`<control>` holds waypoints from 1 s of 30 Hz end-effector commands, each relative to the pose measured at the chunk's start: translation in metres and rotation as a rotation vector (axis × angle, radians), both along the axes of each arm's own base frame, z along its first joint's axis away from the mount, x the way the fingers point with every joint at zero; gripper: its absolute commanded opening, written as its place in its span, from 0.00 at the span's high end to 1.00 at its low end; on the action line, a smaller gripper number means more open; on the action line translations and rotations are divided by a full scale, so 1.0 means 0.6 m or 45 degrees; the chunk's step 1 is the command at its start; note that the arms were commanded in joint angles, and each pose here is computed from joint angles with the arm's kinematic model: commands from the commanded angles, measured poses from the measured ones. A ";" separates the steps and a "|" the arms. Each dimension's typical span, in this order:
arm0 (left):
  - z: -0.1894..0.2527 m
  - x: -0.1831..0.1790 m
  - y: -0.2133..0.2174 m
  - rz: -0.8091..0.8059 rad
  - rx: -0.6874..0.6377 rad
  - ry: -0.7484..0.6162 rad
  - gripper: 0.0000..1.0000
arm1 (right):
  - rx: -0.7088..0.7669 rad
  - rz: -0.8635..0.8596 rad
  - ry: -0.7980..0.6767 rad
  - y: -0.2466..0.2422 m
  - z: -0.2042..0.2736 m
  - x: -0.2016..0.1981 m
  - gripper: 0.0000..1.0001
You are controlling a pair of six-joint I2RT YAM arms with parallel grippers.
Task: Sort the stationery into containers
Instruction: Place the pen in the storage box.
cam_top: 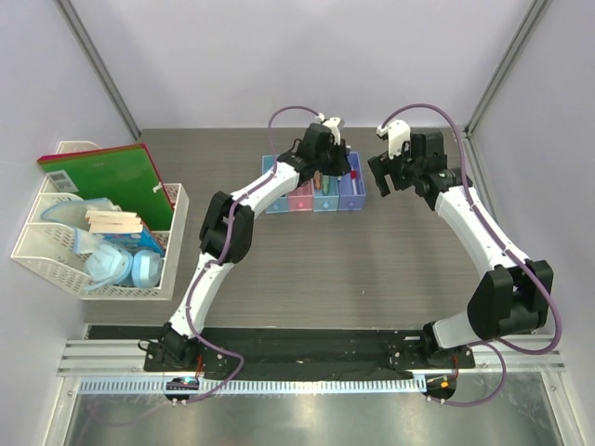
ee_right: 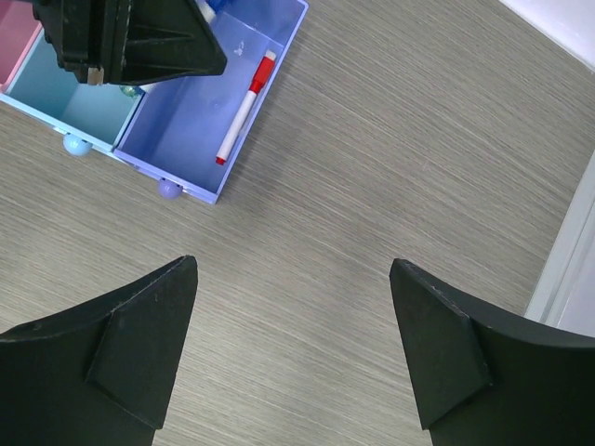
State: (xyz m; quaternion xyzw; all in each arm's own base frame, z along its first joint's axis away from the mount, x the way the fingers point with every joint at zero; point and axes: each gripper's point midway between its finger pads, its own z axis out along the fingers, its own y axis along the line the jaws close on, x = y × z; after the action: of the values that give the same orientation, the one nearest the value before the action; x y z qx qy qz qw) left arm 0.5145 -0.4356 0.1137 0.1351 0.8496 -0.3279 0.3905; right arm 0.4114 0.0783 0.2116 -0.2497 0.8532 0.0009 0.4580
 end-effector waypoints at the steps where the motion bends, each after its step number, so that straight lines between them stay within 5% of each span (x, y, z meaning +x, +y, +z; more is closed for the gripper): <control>1: 0.066 0.025 -0.017 0.010 -0.121 -0.103 0.68 | 0.018 0.013 -0.119 0.001 0.046 0.001 0.11; 12: 0.080 0.033 -0.002 0.038 -0.128 -0.114 0.64 | 0.029 0.025 -0.137 0.003 0.053 -0.005 0.11; 20: 0.221 0.022 0.085 0.025 -0.007 -0.286 0.60 | 0.054 0.016 -0.134 0.005 0.056 -0.002 0.10; 23: 0.224 0.000 0.152 0.001 0.169 -0.304 0.48 | 0.084 0.042 -0.109 0.016 0.047 -0.005 0.10; 27: 0.288 -0.054 0.280 0.037 0.252 -0.357 0.20 | 0.111 0.062 -0.077 0.025 0.039 -0.002 0.09; 30: 0.244 -0.089 0.361 0.060 0.344 -0.293 0.08 | 0.126 0.072 -0.051 0.031 0.038 -0.001 0.09</control>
State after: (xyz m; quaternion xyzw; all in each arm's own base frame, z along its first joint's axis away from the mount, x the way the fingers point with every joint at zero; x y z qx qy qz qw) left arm 0.4875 -0.2838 0.2493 0.1818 0.8368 -0.2299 0.4625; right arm 0.4039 0.0880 0.2171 -0.2545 0.8454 0.0293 0.4688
